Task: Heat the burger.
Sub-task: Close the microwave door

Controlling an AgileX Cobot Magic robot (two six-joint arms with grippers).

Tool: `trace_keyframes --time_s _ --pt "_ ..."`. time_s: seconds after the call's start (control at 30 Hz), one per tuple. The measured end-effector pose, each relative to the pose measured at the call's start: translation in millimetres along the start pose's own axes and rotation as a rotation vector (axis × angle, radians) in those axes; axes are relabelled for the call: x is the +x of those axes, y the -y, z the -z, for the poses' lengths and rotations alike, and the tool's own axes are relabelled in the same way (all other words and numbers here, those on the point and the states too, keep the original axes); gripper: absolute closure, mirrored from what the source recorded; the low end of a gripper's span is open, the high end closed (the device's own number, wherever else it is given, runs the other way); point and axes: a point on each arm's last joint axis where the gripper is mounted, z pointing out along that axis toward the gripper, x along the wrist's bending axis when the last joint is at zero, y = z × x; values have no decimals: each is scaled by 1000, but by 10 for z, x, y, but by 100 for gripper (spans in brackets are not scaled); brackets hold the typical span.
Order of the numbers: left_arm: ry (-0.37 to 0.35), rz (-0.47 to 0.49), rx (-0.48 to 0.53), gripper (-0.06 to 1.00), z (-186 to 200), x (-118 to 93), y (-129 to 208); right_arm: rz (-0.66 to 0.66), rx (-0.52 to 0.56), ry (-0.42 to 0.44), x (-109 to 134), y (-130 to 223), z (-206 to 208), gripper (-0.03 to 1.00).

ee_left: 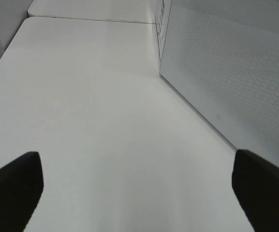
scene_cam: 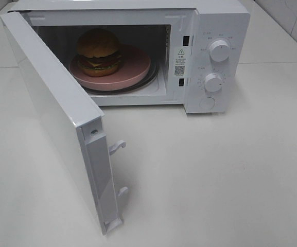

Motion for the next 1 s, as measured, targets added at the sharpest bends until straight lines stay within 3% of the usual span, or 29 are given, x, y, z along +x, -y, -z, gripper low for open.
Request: trace_keyframes --time_s 1.0 --pt "0 0 0 -3 0 0 0 1 -14 -1 2 -11 -5 23"
